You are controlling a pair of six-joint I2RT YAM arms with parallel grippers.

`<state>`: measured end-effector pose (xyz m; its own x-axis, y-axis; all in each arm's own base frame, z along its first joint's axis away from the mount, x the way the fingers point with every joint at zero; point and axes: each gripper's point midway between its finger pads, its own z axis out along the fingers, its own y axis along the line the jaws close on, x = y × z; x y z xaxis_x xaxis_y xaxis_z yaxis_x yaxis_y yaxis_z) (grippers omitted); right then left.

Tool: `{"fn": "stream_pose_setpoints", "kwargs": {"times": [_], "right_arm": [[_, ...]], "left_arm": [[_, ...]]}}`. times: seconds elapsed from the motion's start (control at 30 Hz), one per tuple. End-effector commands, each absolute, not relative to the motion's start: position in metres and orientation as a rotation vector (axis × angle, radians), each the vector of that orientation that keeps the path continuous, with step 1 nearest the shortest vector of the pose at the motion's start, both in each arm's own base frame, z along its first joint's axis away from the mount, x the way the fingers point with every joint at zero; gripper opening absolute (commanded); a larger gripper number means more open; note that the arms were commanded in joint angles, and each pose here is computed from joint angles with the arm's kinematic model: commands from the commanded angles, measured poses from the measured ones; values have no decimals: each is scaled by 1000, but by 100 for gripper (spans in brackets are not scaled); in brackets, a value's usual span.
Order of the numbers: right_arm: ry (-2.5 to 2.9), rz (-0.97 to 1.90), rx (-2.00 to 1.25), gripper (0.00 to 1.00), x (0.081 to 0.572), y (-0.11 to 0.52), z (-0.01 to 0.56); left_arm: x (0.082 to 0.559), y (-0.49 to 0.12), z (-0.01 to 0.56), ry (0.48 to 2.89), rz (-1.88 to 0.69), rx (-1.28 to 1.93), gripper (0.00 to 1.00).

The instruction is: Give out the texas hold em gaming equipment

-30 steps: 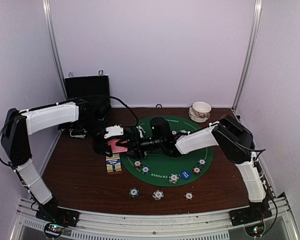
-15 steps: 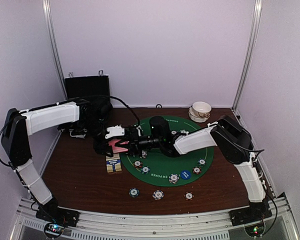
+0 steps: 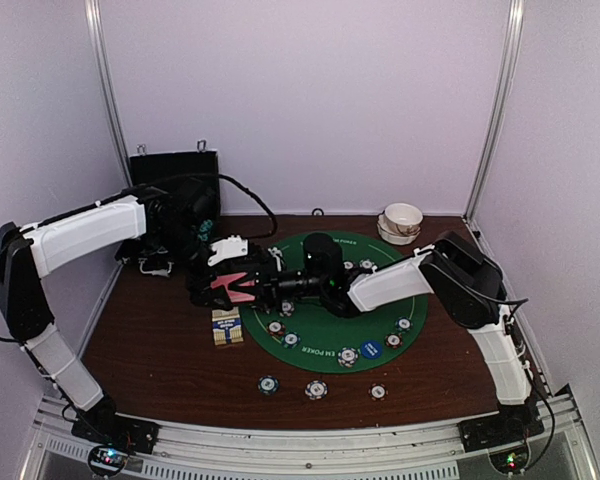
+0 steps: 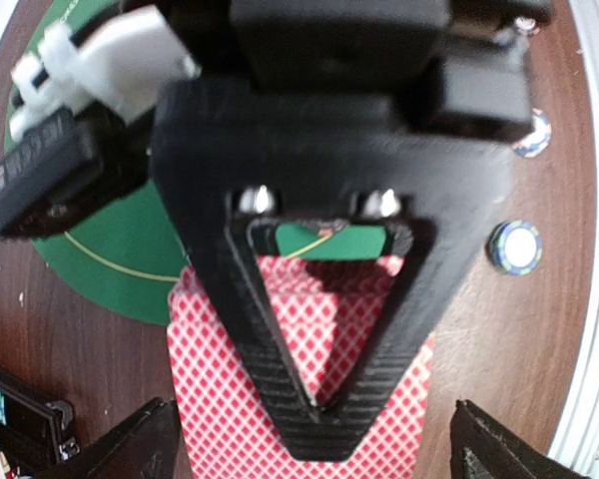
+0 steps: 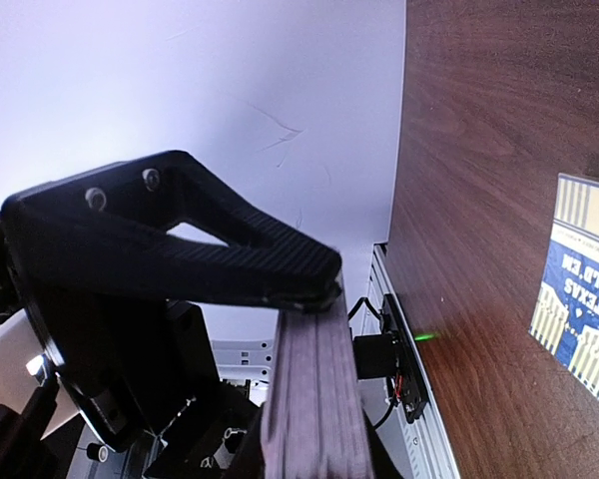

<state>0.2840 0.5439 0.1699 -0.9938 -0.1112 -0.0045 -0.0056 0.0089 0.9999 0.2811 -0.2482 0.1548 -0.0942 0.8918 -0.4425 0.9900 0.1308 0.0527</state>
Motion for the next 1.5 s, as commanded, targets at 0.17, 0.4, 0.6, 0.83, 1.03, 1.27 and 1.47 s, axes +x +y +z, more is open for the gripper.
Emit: {"fn": "stream_pose_setpoints", "kwargs": {"times": [0.17, 0.4, 0.6, 0.83, 1.03, 1.27, 1.47], "right_arm": [[-2080, -2279, 220, 0, 277, 536, 206], [-2058, -2311, 219, 0, 276, 534, 217], [-2054, -2311, 233, 0, 273, 535, 220], [-2047, -2311, 242, 0, 272, 538, 222], [-2071, -2288, 226, 0, 274, 539, 215], [-2211, -2171, 214, 9, 277, 540, 189], [-2248, -2150, 230, 40, 277, 543, 190]], "left_arm": [[270, -260, 171, 1963, -476, 1846, 98], [274, -256, 157, 1991, -429, 1826, 98], [291, -253, 147, 2006, -323, 1786, 98], [289, -258, 149, 1987, -372, 1796, 94], [289, -258, 151, 1966, -366, 1810, 73], [290, -259, 156, 1955, -356, 1806, 58], [288, -260, 155, 1963, -376, 1803, 44]]}}
